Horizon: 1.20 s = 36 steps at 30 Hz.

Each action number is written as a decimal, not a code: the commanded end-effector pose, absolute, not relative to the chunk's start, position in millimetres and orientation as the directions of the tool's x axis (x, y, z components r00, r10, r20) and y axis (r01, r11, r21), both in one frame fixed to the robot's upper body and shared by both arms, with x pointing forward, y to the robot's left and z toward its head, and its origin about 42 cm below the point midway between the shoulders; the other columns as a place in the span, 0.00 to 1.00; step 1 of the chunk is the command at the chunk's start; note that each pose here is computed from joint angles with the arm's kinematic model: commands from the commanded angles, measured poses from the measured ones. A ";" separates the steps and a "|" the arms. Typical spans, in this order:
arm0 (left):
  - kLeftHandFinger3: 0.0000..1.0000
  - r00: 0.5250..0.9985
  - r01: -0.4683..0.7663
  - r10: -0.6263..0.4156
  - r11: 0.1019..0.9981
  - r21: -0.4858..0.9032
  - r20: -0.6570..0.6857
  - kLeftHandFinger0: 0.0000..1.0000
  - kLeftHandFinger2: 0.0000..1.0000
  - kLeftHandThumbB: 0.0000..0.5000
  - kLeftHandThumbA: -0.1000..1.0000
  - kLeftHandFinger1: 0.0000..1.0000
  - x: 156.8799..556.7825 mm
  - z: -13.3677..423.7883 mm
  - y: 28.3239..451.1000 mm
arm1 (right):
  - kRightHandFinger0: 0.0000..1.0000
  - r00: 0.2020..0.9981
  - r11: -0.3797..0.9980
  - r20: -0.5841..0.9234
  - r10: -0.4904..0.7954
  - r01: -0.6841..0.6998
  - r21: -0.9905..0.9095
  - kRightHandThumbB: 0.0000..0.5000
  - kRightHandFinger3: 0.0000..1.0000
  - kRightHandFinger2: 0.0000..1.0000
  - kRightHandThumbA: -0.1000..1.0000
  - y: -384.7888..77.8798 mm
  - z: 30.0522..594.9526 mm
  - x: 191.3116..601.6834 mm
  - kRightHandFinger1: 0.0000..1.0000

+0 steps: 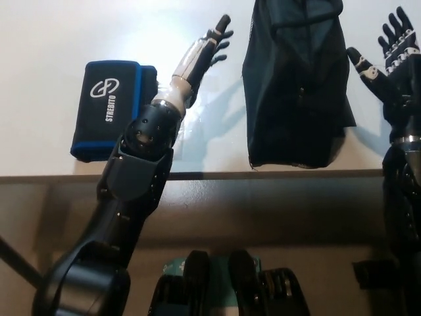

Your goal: Use both hands to pick up the lunch bag on the right hand side and smoothly move it near the note book on the left hand side

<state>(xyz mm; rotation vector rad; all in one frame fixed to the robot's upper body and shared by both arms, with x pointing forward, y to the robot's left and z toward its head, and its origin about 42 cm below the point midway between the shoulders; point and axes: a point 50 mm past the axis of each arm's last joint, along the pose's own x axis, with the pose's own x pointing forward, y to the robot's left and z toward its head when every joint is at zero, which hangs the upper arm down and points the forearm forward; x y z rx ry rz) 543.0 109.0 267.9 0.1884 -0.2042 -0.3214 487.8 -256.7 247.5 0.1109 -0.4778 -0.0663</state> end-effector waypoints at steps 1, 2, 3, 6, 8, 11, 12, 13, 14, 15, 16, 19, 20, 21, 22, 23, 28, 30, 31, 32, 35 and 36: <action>1.00 0.892 0.295 -0.355 0.926 0.234 0.281 1.00 1.00 0.78 1.00 1.00 551.4 301.5 90.8 | 1.00 0.845 0.992 0.532 -0.049 -0.021 0.126 0.47 1.00 1.00 0.97 -242.9 278.9 499.2 1.00; 1.00 0.893 0.296 -0.356 0.926 0.236 0.277 1.00 1.00 0.78 1.00 1.00 551.6 299.5 90.6 | 1.00 0.846 0.992 0.531 -0.048 -0.024 0.127 0.48 1.00 1.00 0.97 -241.8 278.2 499.3 1.00; 1.00 0.898 0.299 -0.358 0.923 0.242 0.255 1.00 1.00 0.89 1.00 1.00 551.3 294.2 87.8 | 1.00 0.851 0.990 0.524 -0.045 -0.034 0.139 0.52 1.00 1.00 0.96 -239.9 275.9 498.5 1.00; 1.00 0.904 0.297 -0.356 0.921 0.251 0.237 1.00 1.00 0.90 1.00 1.00 553.1 290.8 83.0 | 1.00 0.857 0.985 0.512 -0.053 -0.039 0.168 0.54 1.00 1.00 0.94 -234.6 276.5 500.9 1.00; 1.00 0.905 0.299 -0.361 0.916 0.267 0.224 1.00 1.00 0.92 1.00 1.00 556.0 292.4 80.3 | 1.00 0.855 0.985 0.515 -0.051 -0.042 0.168 0.53 1.00 1.00 0.94 -232.0 278.7 504.6 1.00; 1.00 0.899 0.340 -0.393 0.905 0.255 0.196 1.00 1.00 0.86 1.00 1.00 555.6 284.4 69.6 | 1.00 0.868 0.982 0.493 -0.054 -0.044 0.185 0.53 1.00 1.00 0.96 -227.3 273.4 508.2 1.00; 1.00 0.899 0.341 -0.396 0.901 0.268 0.188 1.00 1.00 0.88 1.00 1.00 554.7 280.5 68.2 | 1.00 0.874 0.979 0.483 -0.056 -0.047 0.198 0.54 1.00 1.00 0.95 -225.8 270.6 508.6 1.00; 1.00 0.901 0.340 -0.396 0.899 0.277 0.179 1.00 1.00 0.87 1.00 1.00 554.1 276.7 67.8 | 1.00 0.881 0.976 0.470 -0.058 -0.049 0.211 0.52 1.00 1.00 0.95 -223.4 268.1 509.3 1.00; 1.00 0.904 0.336 -0.393 0.896 0.290 0.169 1.00 1.00 0.87 1.00 1.00 554.1 273.4 67.9 | 1.00 0.888 0.972 0.457 -0.060 -0.052 0.228 0.49 1.00 1.00 0.94 -220.0 266.1 511.5 1.00; 1.00 0.906 0.333 -0.392 0.894 0.299 0.163 1.00 1.00 0.85 1.00 1.00 553.7 269.7 68.0 | 1.00 0.893 0.969 0.446 -0.063 -0.054 0.243 0.48 1.00 1.00 0.94 -216.8 263.1 513.4 1.00; 1.00 0.905 0.334 -0.393 0.893 0.301 0.162 1.00 1.00 0.85 1.00 1.00 552.8 266.5 68.2 | 1.00 0.897 0.966 0.437 -0.064 -0.053 0.251 0.48 1.00 1.00 0.94 -214.5 260.1 514.0 1.00; 1.00 0.904 0.339 -0.396 0.893 0.295 0.160 1.00 1.00 0.82 1.00 1.00 551.1 262.9 66.0 | 1.00 0.911 0.951 0.409 -0.058 -0.074 0.300 0.40 1.00 1.00 0.94 -204.5 253.8 518.6 1.00; 1.00 0.905 0.338 -0.394 0.895 0.292 0.160 1.00 1.00 0.82 1.00 1.00 550.4 261.7 65.7 | 1.00 0.918 0.936 0.393 -0.052 -0.093 0.340 0.39 1.00 1.00 0.93 -197.8 251.7 519.7 1.00; 1.00 0.905 0.338 -0.394 0.896 0.289 0.162 1.00 1.00 0.81 1.00 1.00 550.7 262.2 66.1 | 1.00 0.921 0.932 0.388 -0.047 -0.099 0.350 0.37 1.00 1.00 0.93 -193.9 251.8 521.0 1.00; 1.00 0.904 0.339 -0.395 0.897 0.285 0.166 1.00 1.00 0.80 1.00 1.00 550.3 262.3 65.3 | 1.00 0.925 0.927 0.379 -0.037 -0.110 0.358 0.36 1.00 1.00 0.95 -186.4 250.5 522.4 1.00; 1.00 0.904 0.338 -0.394 0.897 0.284 0.167 1.00 1.00 0.80 1.00 1.00 550.1 262.1 65.0 | 1.00 0.925 0.927 0.378 -0.033 -0.113 0.359 0.36 1.00 1.00 0.96 -185.0 250.0 522.6 1.00; 1.00 0.905 0.327 -0.378 0.911 0.253 0.193 1.00 1.00 0.86 1.00 1.00 549.7 265.8 65.9 | 1.00 0.930 0.918 0.367 -0.001 -0.145 0.370 0.35 1.00 1.00 1.00 -158.7 248.9 526.6 1.00; 1.00 0.904 0.327 -0.375 0.916 0.231 0.206 1.00 1.00 0.88 1.00 1.00 549.5 266.8 67.9 | 1.00 0.933 0.909 0.358 0.015 -0.162 0.385 0.37 1.00 1.00 1.00 -151.2 248.2 528.0 1.00; 1.00 0.903 0.328 -0.374 0.918 0.221 0.213 1.00 1.00 0.91 1.00 1.00 549.2 266.5 69.1 | 1.00 0.935 0.904 0.355 0.022 -0.170 0.392 0.34 1.00 1.00 1.00 -148.3 247.5 528.0 1.00; 1.00 0.902 0.331 -0.371 0.923 0.198 0.221 1.00 1.00 0.88 1.00 1.00 548.9 266.9 71.2 | 1.00 0.935 0.901 0.353 0.029 -0.178 0.395 0.34 1.00 1.00 1.00 -143.6 247.7 528.4 1.00; 1.00 0.906 0.313 -0.352 0.931 0.189 0.235 1.00 1.00 0.87 1.00 1.00 548.6 267.1 82.7 | 1.00 0.936 0.891 0.348 0.041 -0.192 0.412 0.35 1.00 1.00 1.00 -130.9 247.7 529.7 1.00; 1.00 0.907 0.312 -0.351 0.932 0.186 0.234 1.00 1.00 0.87 1.00 1.00 548.4 267.1 83.7 | 1.00 0.937 0.888 0.347 0.040 -0.193 0.418 0.35 1.00 1.00 1.00 -130.1 247.6 529.9 1.00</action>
